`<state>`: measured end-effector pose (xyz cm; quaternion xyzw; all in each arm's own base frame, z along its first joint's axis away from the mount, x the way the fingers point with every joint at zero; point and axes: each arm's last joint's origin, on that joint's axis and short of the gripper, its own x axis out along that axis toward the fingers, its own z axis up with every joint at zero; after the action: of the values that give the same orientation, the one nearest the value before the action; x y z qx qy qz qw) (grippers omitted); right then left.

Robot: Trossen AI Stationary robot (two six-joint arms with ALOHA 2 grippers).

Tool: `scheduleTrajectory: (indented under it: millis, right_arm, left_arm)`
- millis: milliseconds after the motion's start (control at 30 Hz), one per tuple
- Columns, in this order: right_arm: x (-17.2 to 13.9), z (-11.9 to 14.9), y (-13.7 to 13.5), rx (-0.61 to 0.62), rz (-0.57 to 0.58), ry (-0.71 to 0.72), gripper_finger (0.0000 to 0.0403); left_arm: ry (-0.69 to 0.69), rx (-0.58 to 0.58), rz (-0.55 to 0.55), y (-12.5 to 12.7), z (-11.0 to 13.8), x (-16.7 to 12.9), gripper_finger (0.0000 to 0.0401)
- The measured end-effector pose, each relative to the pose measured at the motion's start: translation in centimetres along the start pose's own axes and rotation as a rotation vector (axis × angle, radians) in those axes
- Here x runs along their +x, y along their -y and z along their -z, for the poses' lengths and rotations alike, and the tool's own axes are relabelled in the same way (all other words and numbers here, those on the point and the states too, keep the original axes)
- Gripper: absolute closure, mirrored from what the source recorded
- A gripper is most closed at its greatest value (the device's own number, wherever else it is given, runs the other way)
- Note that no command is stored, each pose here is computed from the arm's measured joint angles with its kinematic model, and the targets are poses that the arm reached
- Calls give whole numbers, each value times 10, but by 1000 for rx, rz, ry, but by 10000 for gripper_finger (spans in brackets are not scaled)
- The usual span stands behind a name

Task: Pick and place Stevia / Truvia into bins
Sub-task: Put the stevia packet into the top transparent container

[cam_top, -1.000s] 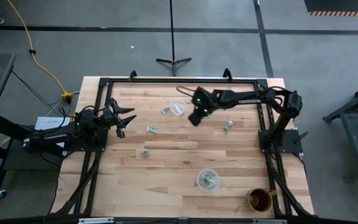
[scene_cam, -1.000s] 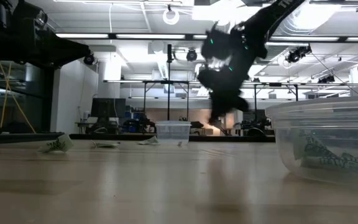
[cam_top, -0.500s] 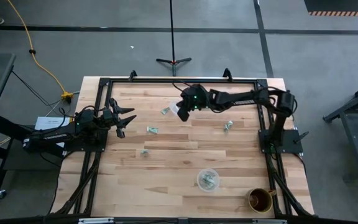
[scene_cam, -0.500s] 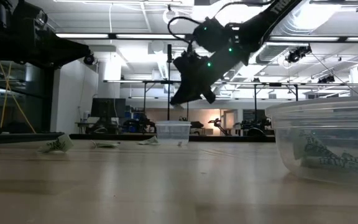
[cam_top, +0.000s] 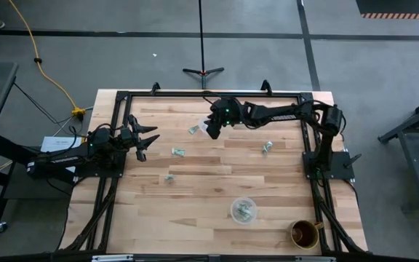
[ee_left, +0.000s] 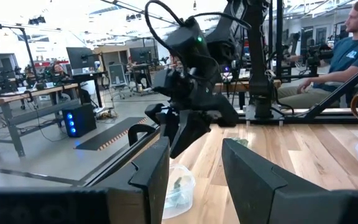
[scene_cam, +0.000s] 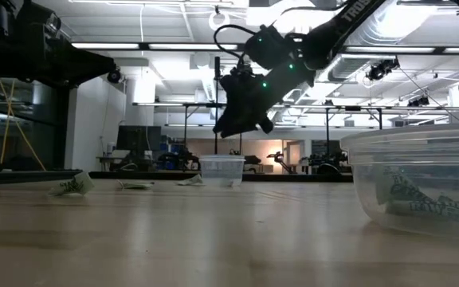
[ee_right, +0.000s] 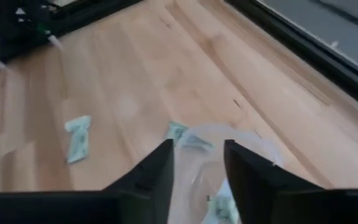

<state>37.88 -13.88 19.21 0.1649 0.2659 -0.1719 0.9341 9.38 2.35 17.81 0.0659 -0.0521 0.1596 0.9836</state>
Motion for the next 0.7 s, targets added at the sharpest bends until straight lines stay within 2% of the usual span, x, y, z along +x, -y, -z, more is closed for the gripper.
scheduleTrajectory:
  millis: [100, 233, 333, 500, 600, 700]
  right_arm:
    - [-9, -14, -5, 10, -32, -101, 236]
    - [-31, -26, -21, 6, 1, -374, 213]
    - [-50, -17, -31, 1, 131, -609, 210]
    - [-81, 7, -42, 107, 385, -902, 222]
    - [-91, 25, -49, 102, 500, -1013, 230]
    - [-93, 44, -54, 83, 547, -1072, 237]
  left_arm:
    - [-1, 0, 0, 0, 0, 0, 219]
    - [-5, 0, 1, 0, 0, 0, 219]
    - [-5, 0, 1, 0, 0, 0, 219]
    - [-5, 1, 1, 0, 1, 0, 219]
    - [-5, 1, 1, 0, 1, 0, 219]
    - [-5, 1, 1, 0, 1, 0, 219]
